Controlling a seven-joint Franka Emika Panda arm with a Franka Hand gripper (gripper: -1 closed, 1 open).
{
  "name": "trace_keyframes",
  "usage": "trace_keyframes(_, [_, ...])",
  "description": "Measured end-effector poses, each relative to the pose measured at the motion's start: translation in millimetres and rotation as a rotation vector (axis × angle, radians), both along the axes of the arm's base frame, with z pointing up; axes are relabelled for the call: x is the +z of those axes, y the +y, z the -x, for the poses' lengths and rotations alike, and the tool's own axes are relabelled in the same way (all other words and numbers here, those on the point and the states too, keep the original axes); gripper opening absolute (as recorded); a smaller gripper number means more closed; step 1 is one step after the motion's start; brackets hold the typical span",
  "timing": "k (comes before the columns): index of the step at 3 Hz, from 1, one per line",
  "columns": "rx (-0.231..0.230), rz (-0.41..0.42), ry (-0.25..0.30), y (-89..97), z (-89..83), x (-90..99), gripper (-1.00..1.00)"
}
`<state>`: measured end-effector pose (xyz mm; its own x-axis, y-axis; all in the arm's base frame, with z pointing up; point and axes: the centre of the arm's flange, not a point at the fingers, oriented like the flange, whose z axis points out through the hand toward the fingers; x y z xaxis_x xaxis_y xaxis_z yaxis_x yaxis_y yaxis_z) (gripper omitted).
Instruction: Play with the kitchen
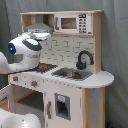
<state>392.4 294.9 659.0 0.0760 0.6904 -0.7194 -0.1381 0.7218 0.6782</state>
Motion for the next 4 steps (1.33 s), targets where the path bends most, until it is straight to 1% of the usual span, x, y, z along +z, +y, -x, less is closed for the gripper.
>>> trace_keyframes(1, [-0.087,-0.021,0.008,-50.3,-28.5,12.7,1.00])
trace_keyframes(2, [-0.121,-0.010,0.034,-48.8,-47.6,15.4,1.00])
trace_keyframes(3, [-0.144,-0.003,0.056,-47.1,-66.4,16.6,1.00])
trace_keyframes(4, [-0.167,0.005,0.067,-41.4,-79.0,26.6,1.00])
